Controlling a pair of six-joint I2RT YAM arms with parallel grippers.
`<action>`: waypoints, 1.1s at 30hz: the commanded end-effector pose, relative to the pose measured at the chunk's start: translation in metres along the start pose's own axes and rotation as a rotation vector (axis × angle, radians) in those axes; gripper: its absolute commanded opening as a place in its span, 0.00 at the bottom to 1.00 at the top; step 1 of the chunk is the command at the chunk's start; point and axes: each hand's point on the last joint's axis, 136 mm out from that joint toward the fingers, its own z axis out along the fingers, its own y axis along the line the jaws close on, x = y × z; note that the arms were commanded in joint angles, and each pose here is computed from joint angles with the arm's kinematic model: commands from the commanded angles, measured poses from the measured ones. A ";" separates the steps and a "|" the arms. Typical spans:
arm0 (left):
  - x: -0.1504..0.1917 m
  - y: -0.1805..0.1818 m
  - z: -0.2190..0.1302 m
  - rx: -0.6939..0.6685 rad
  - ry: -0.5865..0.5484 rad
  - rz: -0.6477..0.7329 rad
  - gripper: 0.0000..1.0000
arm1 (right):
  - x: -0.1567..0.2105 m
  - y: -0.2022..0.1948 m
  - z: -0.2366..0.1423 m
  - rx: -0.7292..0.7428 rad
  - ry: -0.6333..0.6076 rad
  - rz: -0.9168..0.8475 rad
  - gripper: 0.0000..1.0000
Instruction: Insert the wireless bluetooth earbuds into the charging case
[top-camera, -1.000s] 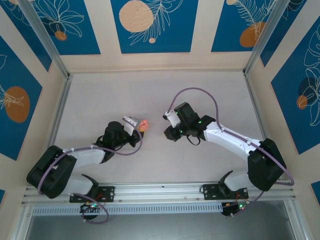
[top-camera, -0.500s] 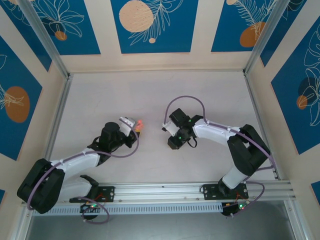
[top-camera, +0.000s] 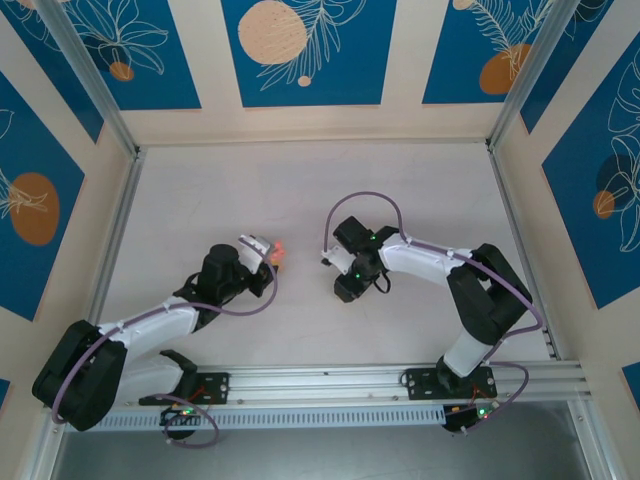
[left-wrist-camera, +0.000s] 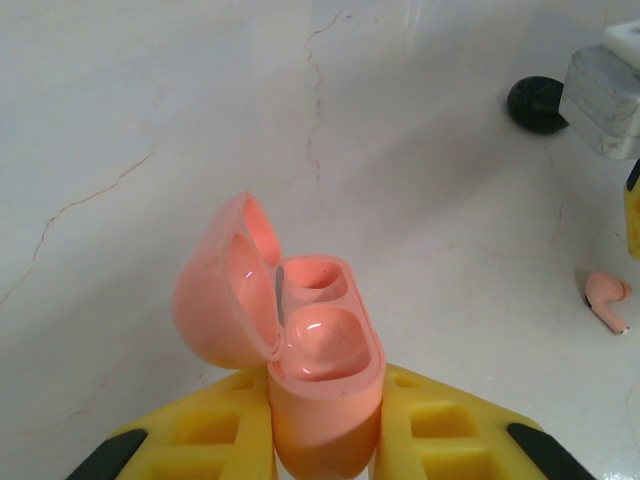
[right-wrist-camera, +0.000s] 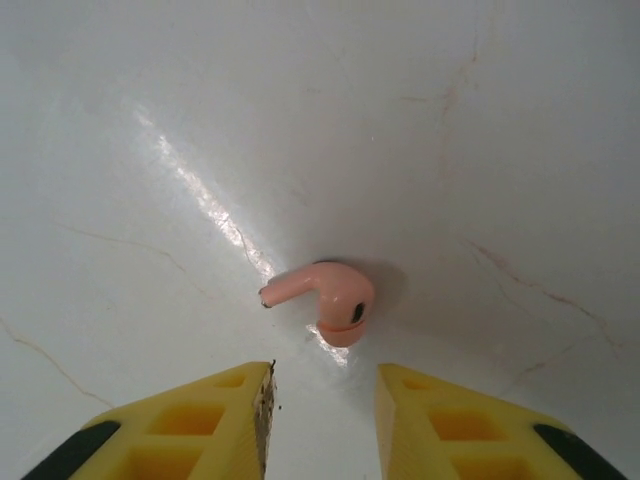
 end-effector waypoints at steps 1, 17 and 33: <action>-0.018 -0.001 -0.001 -0.005 -0.027 0.026 0.23 | -0.020 0.000 -0.039 0.003 -0.062 0.074 0.34; -0.031 -0.003 0.000 0.008 -0.033 -0.022 0.23 | -0.001 0.005 -0.036 -0.129 0.108 1.059 0.43; -0.035 -0.014 0.007 0.084 -0.052 -0.029 0.24 | 0.000 0.010 0.012 -0.161 0.215 1.054 0.43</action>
